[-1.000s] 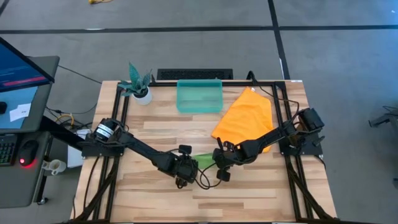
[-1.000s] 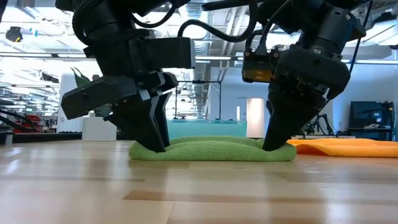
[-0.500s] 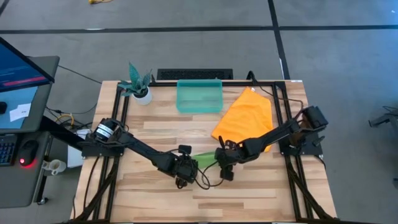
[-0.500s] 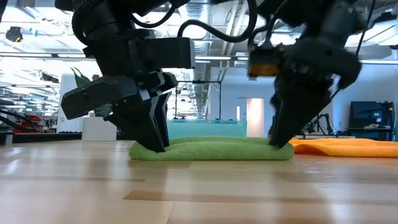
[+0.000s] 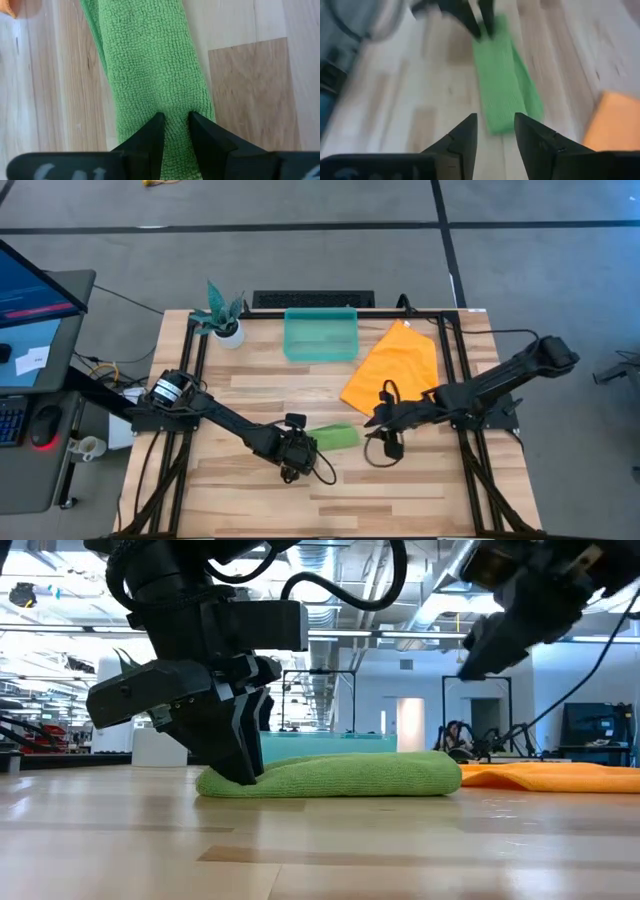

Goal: Roll microfiber towels into tight, uniform cylinder then place into a basket
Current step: Put the rolled green towel into the blue bin

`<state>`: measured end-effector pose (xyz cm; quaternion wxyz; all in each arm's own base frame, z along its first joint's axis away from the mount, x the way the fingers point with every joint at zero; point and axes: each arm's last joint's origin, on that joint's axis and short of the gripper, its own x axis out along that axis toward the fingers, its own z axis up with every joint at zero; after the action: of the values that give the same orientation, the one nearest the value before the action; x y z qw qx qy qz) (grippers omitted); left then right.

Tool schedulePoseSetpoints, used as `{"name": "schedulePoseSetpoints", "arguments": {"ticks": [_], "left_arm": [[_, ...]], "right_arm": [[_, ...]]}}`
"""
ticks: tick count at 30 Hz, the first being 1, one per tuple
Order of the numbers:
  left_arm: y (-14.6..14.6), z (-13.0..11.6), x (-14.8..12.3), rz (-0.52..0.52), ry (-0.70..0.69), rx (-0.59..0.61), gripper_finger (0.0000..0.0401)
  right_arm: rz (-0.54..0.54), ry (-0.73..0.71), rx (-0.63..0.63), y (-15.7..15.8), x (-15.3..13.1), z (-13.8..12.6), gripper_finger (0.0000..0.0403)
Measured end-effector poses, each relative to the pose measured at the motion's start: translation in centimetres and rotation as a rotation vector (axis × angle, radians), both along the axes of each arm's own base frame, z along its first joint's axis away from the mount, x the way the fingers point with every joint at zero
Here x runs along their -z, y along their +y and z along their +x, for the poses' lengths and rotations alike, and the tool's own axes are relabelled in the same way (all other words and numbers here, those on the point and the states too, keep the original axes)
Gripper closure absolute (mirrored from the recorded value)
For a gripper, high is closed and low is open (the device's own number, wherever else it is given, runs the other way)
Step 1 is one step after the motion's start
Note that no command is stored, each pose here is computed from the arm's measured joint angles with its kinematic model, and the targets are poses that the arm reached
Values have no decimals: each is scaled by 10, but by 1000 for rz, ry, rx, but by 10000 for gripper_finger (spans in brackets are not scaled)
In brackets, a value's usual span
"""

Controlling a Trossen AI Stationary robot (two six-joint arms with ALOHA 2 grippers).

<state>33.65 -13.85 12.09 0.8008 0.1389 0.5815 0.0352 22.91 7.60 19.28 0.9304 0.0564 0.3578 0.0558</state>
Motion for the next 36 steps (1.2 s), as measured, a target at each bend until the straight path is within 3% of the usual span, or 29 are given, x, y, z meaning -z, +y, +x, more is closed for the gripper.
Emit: {"name": "schedulePoseSetpoints", "arguments": {"ticks": [4,9,15,20,27,36], "left_arm": [[0,0,0,0,-1,-2,313],[-1,3,-3,-3,-1,-2,313],[-3,7,-9,-8,-13,-3,313],[-3,7,-9,-7,-10,-5,313],[-3,7,-9,-29,-25,-67,313],[-3,7,-9,-39,-24,-73,313]], "right_arm": [[49,-145,15,-5,3,-5,247],[42,-212,34,-11,4,5,236],[10,-173,87,-27,5,14,187],[57,-151,-2,-32,6,23,146],[-6,-96,-84,-31,30,40,140],[-12,-15,-97,-26,54,68,140]]}}
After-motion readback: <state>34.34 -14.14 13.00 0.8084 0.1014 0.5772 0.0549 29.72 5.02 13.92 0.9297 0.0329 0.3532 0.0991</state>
